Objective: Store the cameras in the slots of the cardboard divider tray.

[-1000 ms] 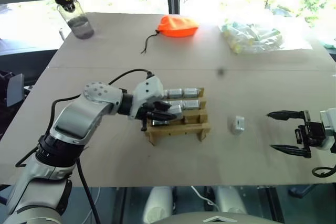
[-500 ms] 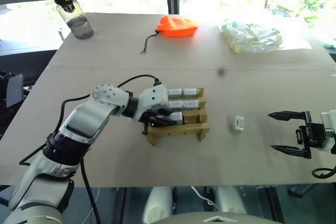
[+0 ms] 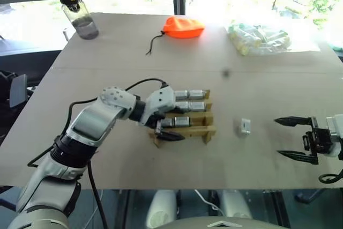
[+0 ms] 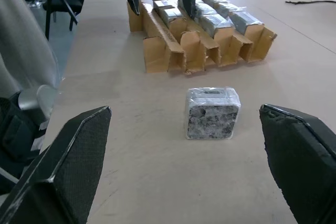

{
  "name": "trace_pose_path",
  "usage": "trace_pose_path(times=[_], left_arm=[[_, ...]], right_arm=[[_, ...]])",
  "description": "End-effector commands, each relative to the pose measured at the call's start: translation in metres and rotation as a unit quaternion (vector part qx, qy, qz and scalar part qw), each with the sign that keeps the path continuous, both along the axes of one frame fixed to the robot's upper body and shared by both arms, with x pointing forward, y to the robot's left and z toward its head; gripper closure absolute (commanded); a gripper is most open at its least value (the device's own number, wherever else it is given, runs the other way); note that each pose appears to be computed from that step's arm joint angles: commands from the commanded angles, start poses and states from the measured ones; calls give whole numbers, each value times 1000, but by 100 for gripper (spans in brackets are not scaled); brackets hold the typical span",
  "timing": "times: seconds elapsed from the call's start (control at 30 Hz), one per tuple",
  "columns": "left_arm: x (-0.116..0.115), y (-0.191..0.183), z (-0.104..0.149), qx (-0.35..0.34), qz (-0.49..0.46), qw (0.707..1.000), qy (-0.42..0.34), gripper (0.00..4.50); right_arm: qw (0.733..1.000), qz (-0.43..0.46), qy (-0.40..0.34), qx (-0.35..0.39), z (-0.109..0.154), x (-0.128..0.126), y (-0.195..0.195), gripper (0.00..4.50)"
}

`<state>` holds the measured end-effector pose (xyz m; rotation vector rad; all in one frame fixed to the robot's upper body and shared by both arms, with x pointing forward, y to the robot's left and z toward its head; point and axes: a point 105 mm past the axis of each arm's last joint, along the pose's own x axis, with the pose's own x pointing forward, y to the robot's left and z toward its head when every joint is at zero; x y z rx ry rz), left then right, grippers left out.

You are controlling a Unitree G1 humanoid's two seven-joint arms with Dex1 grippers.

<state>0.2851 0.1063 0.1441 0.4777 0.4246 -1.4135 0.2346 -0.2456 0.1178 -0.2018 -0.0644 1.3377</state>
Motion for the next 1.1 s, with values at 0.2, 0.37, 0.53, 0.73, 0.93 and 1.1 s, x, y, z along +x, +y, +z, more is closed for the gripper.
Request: trace_pose_path(times=[0.2,0.37,0.53,0.73,0.93,1.1], left_arm=[[-13,15,60,-122,15,992,-21,6],[-25,29,62,-134,40,990,-26,6],[-38,39,72,-123,53,991,-32,6],[-44,46,78,-108,60,992,-27,6],[-42,44,74,-102,51,993,-19,6],[-41,44,73,-99,49,994,-18,6]], right_arm=[[988,-138,45,45,12,7,23,0],[963,-236,82,105,22,-1,59,0],[918,-377,101,75,17,-4,61,0],[860,-483,138,90,11,-7,73,0],[823,-541,161,67,6,-7,99,0],[807,-561,176,58,4,-3,102,0]])
